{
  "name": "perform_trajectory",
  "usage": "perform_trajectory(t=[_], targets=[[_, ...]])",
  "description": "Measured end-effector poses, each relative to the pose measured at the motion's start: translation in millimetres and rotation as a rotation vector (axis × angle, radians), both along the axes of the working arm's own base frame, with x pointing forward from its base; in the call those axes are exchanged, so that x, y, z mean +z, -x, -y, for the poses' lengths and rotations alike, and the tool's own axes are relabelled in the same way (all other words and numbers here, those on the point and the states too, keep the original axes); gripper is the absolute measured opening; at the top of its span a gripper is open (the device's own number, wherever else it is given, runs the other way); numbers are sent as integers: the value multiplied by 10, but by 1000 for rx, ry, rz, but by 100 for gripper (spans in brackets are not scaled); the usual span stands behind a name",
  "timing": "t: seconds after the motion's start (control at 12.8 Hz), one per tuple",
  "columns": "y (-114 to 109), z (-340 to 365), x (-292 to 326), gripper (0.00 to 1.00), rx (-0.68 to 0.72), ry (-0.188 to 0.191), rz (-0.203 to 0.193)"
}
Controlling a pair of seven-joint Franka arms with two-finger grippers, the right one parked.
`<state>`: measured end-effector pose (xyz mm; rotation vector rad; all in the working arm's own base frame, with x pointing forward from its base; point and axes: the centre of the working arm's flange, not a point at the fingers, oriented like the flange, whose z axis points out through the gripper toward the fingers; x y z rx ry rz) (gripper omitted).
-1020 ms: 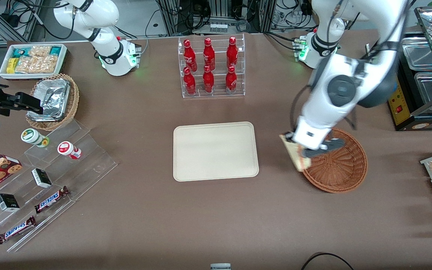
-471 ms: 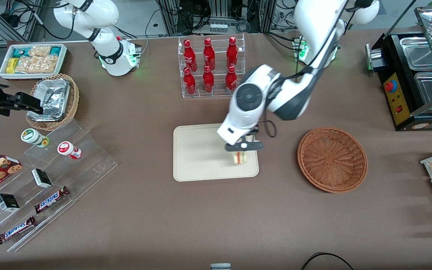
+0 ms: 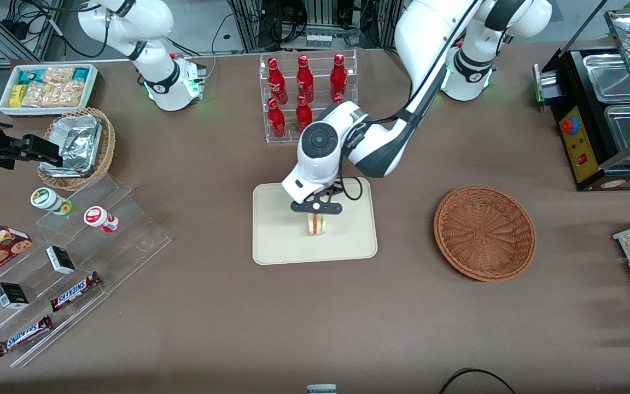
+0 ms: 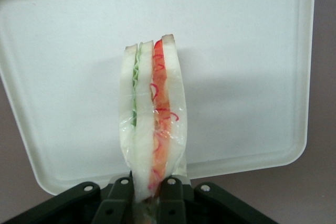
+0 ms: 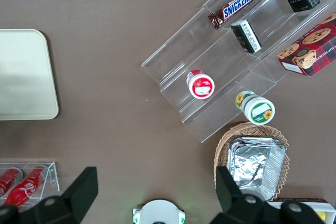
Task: Place sandwich from basket to tray
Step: 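Lower the sandwich onto the tray and open the left gripper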
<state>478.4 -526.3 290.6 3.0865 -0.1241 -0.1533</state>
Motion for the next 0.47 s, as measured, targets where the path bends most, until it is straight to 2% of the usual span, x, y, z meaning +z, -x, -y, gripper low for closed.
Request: perform_trajectory(t=[0.16, 0.47], targets=[[91, 70, -140, 15, -14, -12, -12], [79, 20, -429, 15, 36, -31, -21]])
